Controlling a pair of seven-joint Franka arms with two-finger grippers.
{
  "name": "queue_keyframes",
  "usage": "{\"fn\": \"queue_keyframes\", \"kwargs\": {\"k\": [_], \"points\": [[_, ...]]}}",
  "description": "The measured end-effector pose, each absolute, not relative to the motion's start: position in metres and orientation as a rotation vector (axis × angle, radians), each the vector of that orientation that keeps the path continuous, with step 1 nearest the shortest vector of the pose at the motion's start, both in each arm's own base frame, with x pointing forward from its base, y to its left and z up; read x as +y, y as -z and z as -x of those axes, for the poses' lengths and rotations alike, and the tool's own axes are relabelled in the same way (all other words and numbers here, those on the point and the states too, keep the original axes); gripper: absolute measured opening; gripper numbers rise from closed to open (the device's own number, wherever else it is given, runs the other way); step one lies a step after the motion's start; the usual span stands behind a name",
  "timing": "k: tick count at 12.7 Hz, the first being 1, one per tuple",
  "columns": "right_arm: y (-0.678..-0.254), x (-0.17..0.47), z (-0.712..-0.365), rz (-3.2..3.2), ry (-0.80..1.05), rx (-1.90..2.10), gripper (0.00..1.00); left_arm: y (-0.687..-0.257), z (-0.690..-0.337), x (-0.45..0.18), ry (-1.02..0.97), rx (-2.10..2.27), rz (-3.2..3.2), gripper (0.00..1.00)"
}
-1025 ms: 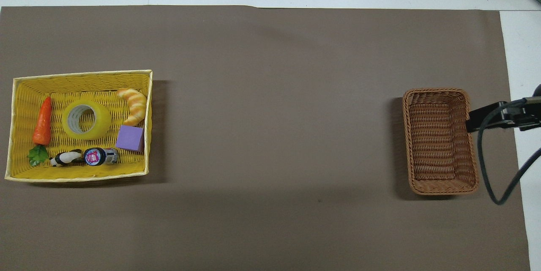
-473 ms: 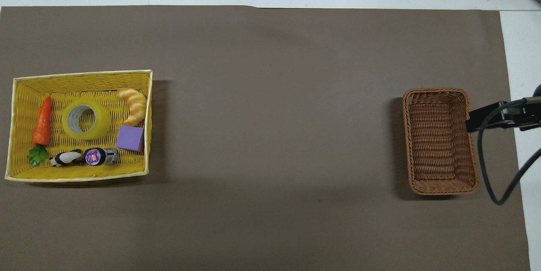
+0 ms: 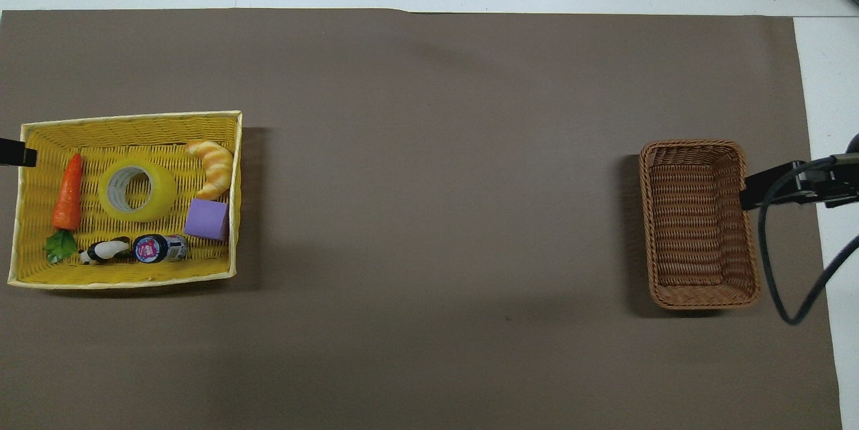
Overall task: Move tape to another basket
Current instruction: 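Reach the left gripper down into the tape roll's center hole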
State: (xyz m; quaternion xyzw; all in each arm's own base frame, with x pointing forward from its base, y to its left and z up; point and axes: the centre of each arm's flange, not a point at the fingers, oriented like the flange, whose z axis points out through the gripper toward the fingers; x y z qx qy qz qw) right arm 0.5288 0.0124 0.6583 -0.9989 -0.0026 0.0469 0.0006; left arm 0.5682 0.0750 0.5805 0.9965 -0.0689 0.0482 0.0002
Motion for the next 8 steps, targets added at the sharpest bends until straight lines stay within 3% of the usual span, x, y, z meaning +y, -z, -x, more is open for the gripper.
{"fn": "queue_keyframes", "kwargs": {"k": [8], "points": [[-0.658, 0.012, -0.529, 3.137, -0.147, -0.008, 1.00, -0.420, -0.600, 0.095, -0.060, -0.202, -3.116, 1.00]]}}
